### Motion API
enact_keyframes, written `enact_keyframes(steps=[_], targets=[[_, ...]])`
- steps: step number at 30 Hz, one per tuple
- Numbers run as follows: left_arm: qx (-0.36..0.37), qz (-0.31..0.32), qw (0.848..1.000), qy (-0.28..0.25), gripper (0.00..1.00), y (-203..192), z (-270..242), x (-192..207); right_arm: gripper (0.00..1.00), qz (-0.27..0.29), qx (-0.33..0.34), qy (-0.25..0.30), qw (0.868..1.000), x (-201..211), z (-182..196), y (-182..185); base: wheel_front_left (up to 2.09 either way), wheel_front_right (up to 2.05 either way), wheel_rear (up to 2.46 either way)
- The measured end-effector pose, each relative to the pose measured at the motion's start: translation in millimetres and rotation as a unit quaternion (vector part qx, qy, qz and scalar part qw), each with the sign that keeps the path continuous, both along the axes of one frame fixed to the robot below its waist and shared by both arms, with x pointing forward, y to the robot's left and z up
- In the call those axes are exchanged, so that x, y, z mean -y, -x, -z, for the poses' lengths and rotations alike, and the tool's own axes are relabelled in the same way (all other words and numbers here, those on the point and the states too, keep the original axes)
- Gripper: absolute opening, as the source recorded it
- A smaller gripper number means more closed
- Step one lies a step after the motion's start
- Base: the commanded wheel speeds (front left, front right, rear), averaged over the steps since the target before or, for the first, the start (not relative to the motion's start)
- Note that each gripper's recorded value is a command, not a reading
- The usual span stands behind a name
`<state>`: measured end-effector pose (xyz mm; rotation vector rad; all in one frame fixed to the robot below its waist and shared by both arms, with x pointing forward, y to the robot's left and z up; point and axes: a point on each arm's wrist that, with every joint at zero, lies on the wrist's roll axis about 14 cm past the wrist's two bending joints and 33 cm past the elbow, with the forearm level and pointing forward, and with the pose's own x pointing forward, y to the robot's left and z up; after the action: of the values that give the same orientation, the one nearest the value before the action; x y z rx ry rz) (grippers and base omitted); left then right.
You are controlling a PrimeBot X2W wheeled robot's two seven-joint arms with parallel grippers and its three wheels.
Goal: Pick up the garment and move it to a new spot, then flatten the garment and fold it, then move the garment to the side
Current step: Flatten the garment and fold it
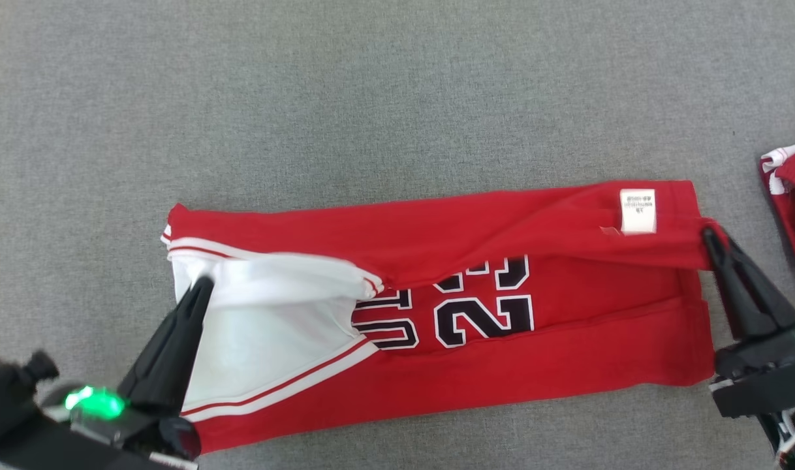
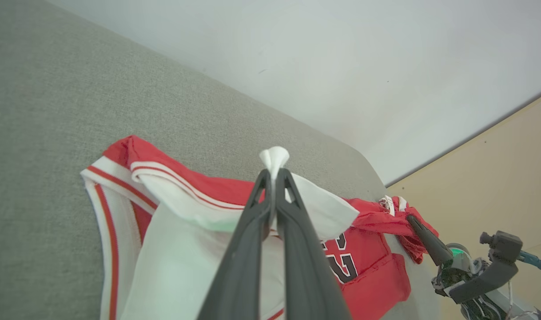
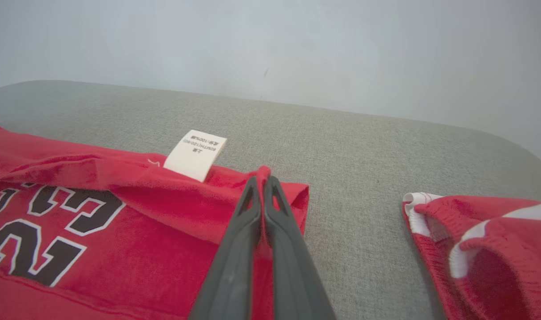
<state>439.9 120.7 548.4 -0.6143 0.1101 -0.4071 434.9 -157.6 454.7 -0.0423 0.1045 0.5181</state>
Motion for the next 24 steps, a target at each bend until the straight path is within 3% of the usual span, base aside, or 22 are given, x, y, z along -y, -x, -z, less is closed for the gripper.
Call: enact_keyframes(steps=[10,11,12,13,14,19,24], targets=[[-0.076,-0.027,0.995,0.055,0.0,22.7,39.4,-5.5,0.0,0.039,-0.055,-0.03,0.997,15.7,19.7,16.5,0.0,0.0,0.0],[-0.085,-0.027,0.994,0.058,0.0,24.0,44.1,-4.6,0.18,0.045,-0.069,-0.034,0.996,17.7,26.7,19.4,0.0,0.0,0.0],[-0.094,-0.028,0.993,0.06,0.27,25.1,49.4,-4.1,0.65,0.047,-0.081,-0.036,0.995,17.7,32.9,22.6,0.0,0.0,0.0],[-0.103,-0.031,0.992,0.062,0.85,25.8,54.6,-4.9,0.99,0.05,-0.088,-0.04,0.994,18.1,36.0,23.9,0.0,0.0,0.0],[-0.112,-0.041,0.991,0.059,1.0,26.0,61.6,-8.7,1.0,0.067,-0.093,-0.056,0.992,21.8,37.1,22.1,0.0,0.0,0.0],[-0.09,-0.081,0.992,0.038,1.0,21.9,59.6,-19.3,1.0,0.099,-0.074,-0.096,0.988,26.5,21.3,19.3,0.0,0.0,0.0],[-0.033,-0.137,0.989,-0.042,1.0,14.6,42.2,-37.8,1.0,0.127,-0.024,-0.122,0.984,35.1,-8.7,11.9,0.0,0.0,0.0]])
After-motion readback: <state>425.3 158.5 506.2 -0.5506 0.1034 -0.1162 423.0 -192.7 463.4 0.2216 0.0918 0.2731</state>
